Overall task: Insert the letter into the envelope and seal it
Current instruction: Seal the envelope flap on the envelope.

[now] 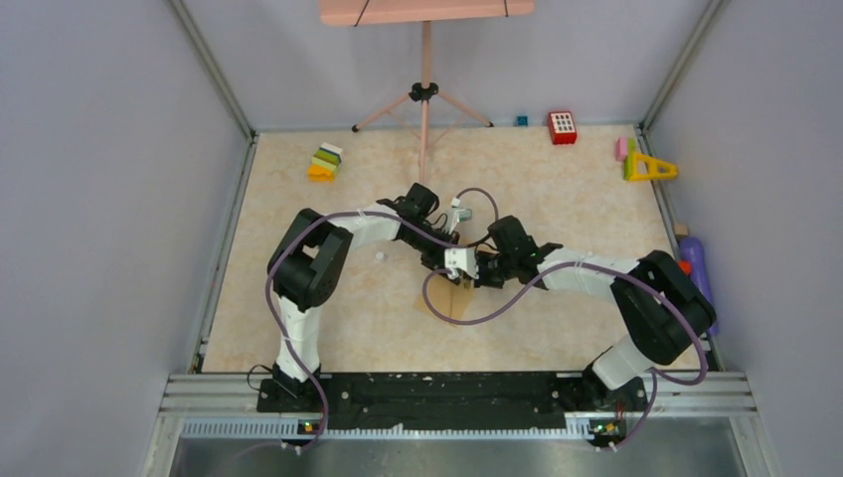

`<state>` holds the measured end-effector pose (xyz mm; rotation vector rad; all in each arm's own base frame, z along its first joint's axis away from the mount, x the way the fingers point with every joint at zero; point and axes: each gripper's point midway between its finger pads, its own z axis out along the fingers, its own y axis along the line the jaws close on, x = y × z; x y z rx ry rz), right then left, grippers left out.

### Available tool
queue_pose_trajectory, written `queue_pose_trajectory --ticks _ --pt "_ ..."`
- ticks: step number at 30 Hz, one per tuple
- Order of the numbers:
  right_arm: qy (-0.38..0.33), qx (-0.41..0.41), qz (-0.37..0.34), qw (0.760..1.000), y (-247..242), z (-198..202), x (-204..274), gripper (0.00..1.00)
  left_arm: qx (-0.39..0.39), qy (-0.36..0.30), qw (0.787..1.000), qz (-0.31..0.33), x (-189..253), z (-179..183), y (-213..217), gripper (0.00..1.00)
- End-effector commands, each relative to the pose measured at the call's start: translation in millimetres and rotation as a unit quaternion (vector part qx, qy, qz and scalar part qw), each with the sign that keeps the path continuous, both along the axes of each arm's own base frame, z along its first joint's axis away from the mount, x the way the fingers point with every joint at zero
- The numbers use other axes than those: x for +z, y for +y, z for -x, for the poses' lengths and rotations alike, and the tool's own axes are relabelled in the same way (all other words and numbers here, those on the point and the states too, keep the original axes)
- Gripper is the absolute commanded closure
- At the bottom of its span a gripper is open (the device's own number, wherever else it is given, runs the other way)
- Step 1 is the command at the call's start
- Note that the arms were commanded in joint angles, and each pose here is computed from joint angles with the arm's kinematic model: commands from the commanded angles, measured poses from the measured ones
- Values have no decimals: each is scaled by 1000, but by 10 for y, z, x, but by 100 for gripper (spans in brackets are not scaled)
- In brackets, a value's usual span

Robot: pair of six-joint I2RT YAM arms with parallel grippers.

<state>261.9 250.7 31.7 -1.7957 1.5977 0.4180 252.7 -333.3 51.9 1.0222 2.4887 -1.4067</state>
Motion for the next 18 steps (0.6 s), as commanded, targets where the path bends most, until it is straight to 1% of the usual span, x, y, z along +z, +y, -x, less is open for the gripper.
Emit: queue_pose_trajectory --ticks 1,10,16,18 --pt "-16 5 -16 1000 125 -72 87 100 14 -21 1000 -10 -10 -111 -90 100" --pt "-24 16 -30 999 192 -23 181 100 29 -33 997 -69 -221 -166 -81 100" --pt "-37 19 -41 998 201 -12 224 100 42 -29 990 -131 -493 -200 21 100" --pt "-52 17 -46 997 221 -56 256 100 45 -28 988 -146 -559 -210 55 100"
